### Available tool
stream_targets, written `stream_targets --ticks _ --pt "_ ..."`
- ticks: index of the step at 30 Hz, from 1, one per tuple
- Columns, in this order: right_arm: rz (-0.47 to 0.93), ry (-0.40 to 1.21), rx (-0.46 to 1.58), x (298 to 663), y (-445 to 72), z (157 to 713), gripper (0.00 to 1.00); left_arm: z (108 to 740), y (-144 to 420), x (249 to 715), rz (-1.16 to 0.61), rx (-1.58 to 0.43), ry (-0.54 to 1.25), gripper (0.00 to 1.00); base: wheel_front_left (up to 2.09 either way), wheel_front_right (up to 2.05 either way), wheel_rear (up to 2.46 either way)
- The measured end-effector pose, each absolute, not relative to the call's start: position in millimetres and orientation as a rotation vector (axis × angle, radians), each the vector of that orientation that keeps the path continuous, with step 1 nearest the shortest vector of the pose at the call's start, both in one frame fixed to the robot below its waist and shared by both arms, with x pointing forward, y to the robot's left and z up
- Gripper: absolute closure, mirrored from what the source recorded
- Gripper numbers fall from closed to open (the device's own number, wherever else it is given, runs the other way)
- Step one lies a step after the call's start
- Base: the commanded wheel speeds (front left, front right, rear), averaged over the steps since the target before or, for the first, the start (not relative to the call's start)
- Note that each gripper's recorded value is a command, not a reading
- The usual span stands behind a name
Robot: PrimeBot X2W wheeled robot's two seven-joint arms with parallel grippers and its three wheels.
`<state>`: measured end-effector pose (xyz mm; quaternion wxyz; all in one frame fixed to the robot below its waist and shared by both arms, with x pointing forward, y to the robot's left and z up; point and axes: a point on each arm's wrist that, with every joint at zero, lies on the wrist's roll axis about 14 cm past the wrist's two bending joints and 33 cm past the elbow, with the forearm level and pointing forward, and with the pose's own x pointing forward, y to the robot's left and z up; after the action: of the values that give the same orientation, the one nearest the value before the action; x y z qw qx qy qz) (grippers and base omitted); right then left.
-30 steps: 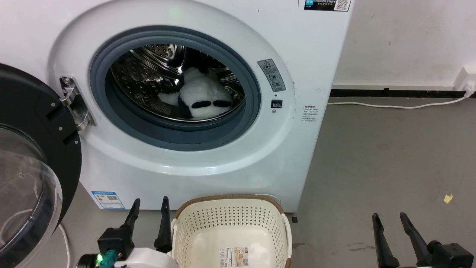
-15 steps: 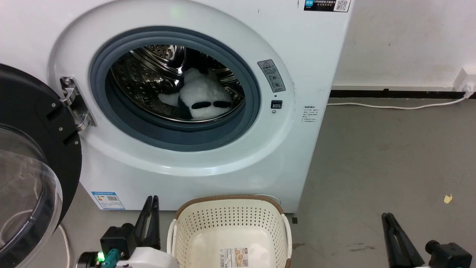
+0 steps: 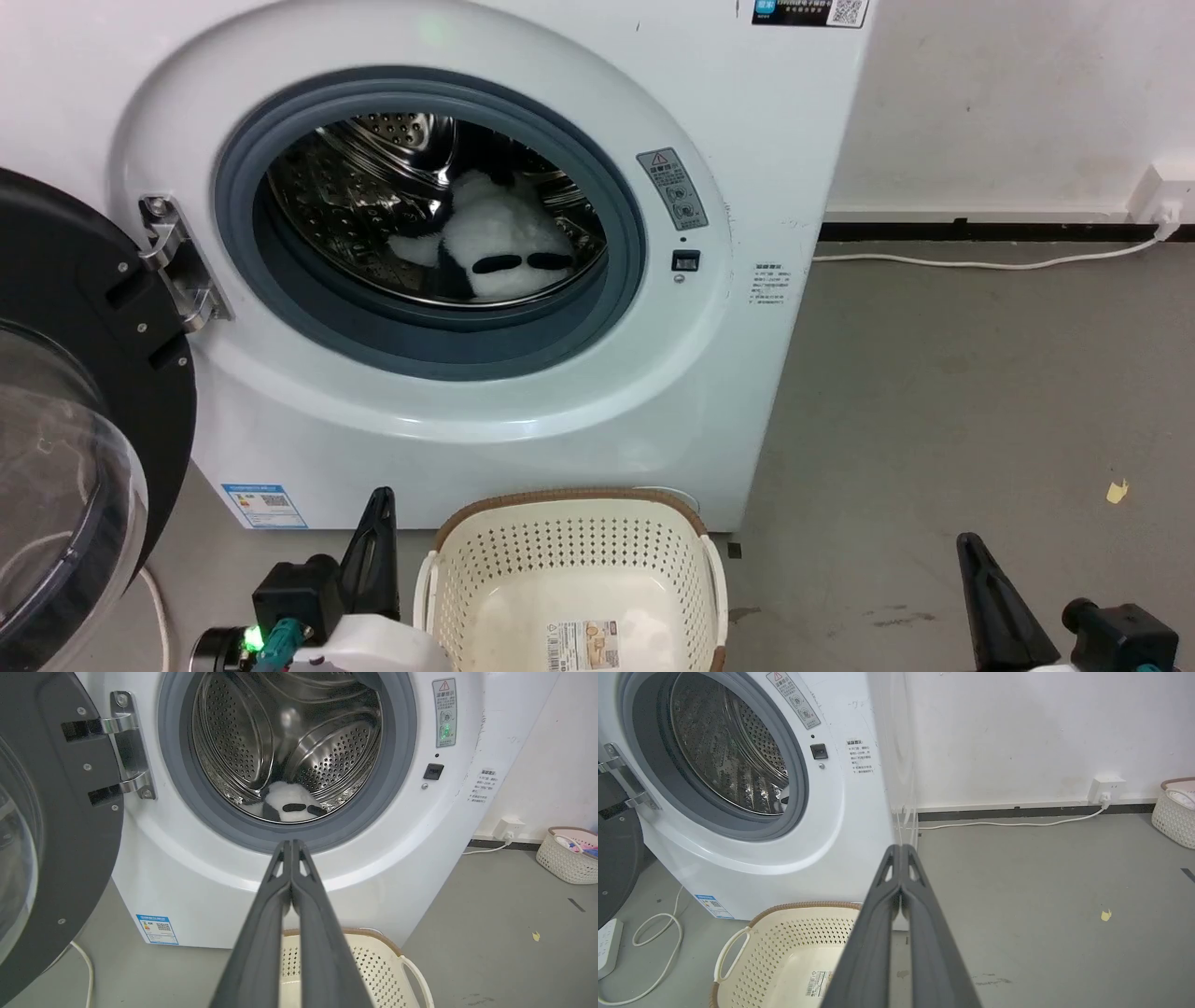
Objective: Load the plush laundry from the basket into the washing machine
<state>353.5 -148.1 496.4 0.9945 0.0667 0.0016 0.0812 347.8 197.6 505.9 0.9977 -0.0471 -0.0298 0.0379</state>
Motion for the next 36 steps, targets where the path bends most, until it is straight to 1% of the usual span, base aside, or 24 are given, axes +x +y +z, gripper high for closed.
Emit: stream_targets --ticks 36 --pt "0.156 0.021 0.080 356.2 -151.5 499.8 1.00 514.8 190.4 357.9 0.045 -0.050 -0.046 1.00 0.00 0.00 0.00"
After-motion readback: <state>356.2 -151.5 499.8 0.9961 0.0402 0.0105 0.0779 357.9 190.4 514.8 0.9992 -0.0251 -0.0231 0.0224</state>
